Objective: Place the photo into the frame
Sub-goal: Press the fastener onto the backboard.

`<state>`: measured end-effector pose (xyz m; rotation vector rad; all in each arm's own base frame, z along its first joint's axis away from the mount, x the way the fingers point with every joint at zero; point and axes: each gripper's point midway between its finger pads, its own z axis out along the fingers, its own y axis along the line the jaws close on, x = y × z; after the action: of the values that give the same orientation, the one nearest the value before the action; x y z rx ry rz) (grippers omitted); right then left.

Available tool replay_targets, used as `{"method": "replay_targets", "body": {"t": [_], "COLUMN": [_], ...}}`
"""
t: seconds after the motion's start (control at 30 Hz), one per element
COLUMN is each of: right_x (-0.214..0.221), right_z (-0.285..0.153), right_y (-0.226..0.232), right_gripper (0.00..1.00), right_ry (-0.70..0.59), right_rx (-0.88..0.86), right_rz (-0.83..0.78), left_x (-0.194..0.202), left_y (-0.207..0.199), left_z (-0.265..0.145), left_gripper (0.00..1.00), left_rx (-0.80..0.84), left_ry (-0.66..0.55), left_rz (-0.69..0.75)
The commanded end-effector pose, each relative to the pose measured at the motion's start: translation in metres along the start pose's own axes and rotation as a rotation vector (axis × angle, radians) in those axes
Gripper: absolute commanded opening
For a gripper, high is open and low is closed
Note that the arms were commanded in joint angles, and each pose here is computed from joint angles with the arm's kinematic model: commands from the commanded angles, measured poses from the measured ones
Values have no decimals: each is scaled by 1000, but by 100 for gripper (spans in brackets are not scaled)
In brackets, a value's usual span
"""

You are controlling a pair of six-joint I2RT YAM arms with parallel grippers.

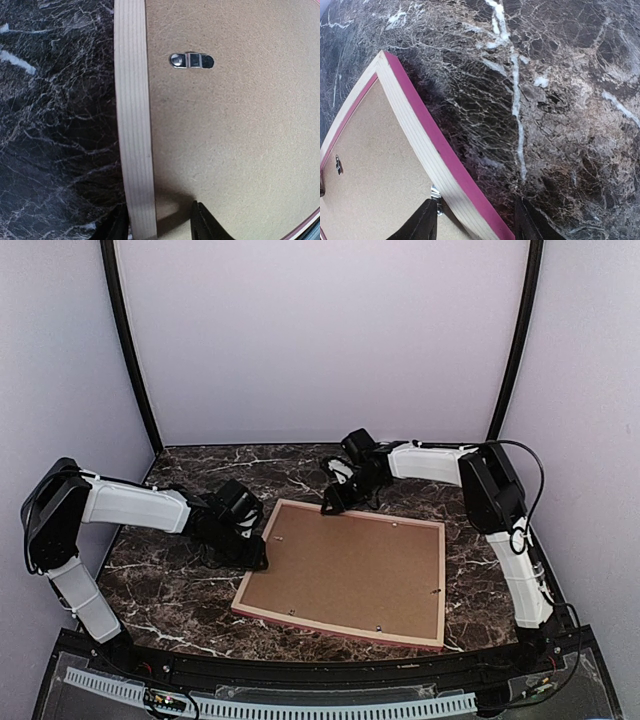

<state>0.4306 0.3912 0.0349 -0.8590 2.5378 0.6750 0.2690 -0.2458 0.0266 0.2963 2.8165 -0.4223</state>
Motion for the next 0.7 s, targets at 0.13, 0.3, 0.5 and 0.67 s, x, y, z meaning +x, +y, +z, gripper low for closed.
{"method": "replay_targets", "body": {"t": [0.13, 0.3, 0.5, 0.67], "right_x": [10, 12, 25, 35], "right_z": [16, 21, 28, 31], "right_y": [-1, -2, -12, -14], "right_gripper": [52, 52, 50, 48], "right_ry": [45, 60, 94, 114], "right_rx": [9, 29, 75, 114], "right_rz": [29, 48, 87, 72], "left_x": [-5, -3, -4, -3], "left_y": [-4, -3, -3, -3], "left_z": [-4, -3, -3, -3], "left_gripper": [45, 45, 45, 45], "left_rx": [-1, -4, -1, -1], "left_ry": [-6, -2, -5, -3], "left_rz": [16, 18, 18, 18]}}
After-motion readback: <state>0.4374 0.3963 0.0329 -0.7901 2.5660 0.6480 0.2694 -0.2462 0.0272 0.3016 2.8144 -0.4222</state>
